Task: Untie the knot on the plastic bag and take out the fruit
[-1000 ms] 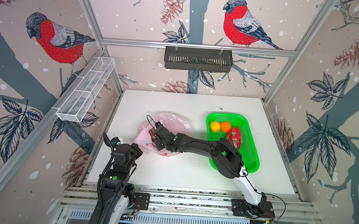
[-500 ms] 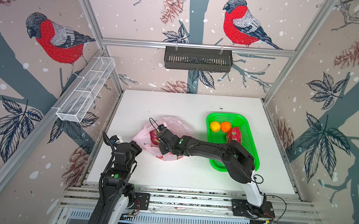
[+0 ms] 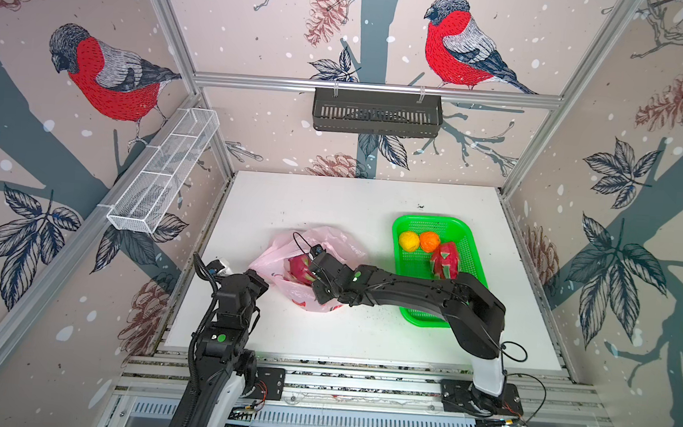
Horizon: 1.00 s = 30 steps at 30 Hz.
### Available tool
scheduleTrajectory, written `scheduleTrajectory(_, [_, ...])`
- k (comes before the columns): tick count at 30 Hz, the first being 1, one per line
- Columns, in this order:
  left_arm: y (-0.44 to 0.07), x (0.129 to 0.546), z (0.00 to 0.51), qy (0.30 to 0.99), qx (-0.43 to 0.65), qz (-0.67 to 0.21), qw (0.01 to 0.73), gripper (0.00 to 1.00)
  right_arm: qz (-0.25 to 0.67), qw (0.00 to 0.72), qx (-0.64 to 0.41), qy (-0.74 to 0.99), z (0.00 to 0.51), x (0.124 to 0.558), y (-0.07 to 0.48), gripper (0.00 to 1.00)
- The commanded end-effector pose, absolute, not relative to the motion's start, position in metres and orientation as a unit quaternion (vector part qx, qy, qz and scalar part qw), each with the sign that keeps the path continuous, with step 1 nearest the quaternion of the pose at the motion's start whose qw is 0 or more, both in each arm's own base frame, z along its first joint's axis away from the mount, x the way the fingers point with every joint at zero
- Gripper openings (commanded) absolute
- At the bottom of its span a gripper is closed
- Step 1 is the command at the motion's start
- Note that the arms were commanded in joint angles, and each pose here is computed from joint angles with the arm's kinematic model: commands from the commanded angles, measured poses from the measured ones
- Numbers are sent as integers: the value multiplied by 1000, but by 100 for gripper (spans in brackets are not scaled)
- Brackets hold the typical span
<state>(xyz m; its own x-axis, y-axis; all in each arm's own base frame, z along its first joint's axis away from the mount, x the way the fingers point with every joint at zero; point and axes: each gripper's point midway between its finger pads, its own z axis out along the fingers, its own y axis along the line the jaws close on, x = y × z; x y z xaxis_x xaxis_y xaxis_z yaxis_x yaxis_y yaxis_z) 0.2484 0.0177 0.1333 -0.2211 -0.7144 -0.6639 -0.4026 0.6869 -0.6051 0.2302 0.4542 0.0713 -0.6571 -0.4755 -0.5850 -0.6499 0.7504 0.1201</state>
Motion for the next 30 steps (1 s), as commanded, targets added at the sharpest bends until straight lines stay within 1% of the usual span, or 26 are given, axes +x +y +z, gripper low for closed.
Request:
scheduleTrajectory(1, [21,252,143,755,-361,-152,526,0,157,261,-302,903,64,226,449,8])
scheduleTrajectory(4, [19,252,144,757,-358,-155,525,0,154,259,-300,905,58,224,448,9])
scheduleTrajectory(6, [18,251,145,758,-354,-157,525,0,152,258,-299,906,56,224,448,14])
scheduleTrajectory(9, [15,251,146,761,-347,-162,523,0,150,264,-301,904,63,225,451,27])
scheduleTrajectory(10, [14,250,146,763,-345,-164,522,0,149,267,-302,903,67,225,452,34])
scheduleTrajectory(12, [12,249,148,764,-340,-168,522,0,147,274,-305,900,76,226,454,43])
scheduleTrajectory(13, [11,249,148,764,-338,-171,522,0,147,280,-306,898,83,226,455,46])
scheduleTrajectory(17, [7,248,151,766,-329,-180,522,0,151,296,-305,893,103,227,460,53])
scheduleTrajectory(23, [3,243,150,772,-319,-185,518,0,167,323,-296,883,125,236,476,68])
scheduleTrajectory(30, [-2,241,149,775,-311,-196,514,0,170,332,-277,885,119,257,497,80])
